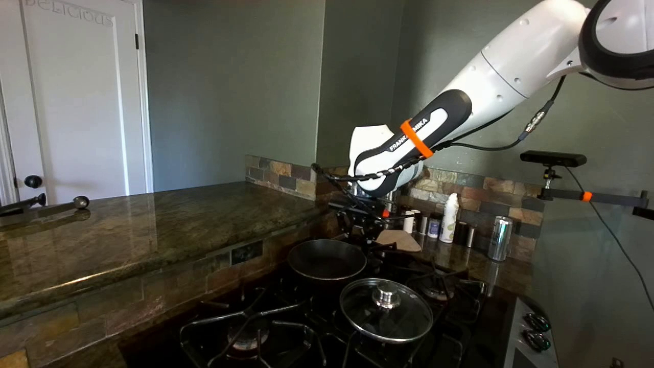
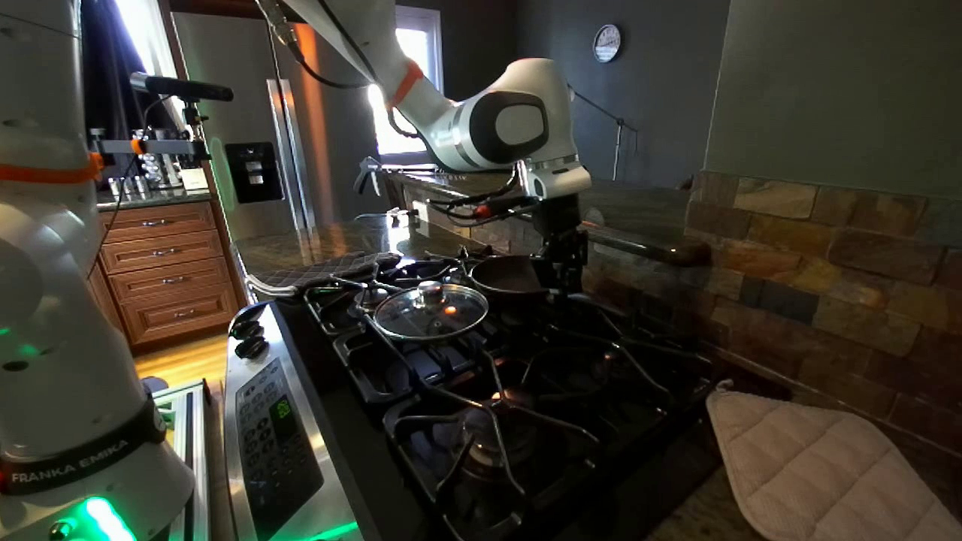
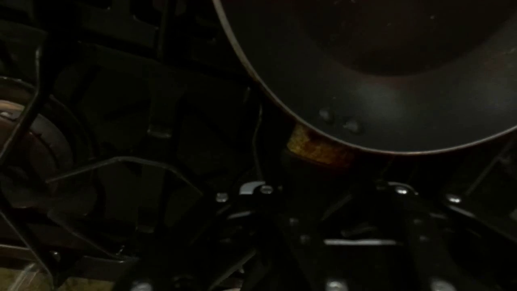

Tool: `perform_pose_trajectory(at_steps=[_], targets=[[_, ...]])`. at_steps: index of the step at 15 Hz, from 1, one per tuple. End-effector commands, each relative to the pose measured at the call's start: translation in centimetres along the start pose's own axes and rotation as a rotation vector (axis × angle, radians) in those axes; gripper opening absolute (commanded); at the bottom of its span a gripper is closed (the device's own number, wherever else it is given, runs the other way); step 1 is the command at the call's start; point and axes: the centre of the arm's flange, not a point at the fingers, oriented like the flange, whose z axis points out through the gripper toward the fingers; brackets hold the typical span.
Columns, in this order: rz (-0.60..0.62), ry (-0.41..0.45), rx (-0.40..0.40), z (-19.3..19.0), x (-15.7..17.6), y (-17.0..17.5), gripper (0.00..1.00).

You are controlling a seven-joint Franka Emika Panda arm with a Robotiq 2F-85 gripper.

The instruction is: Remove the glass lid from the pan then move the pan to the back left side of the stove.

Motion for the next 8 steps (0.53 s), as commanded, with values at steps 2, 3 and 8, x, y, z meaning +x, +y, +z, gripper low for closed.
perform_pose_trajectory(at_steps=[2,3,8], targets=[[0.015,0.056,-0.021,0.7,3.1,0.9,0.22],[0.017,0.065,-0.027,0.8,3.7,1.3,0.22],[0.033,0.057,-0.042,1.0,4.7,2.4,0.47]])
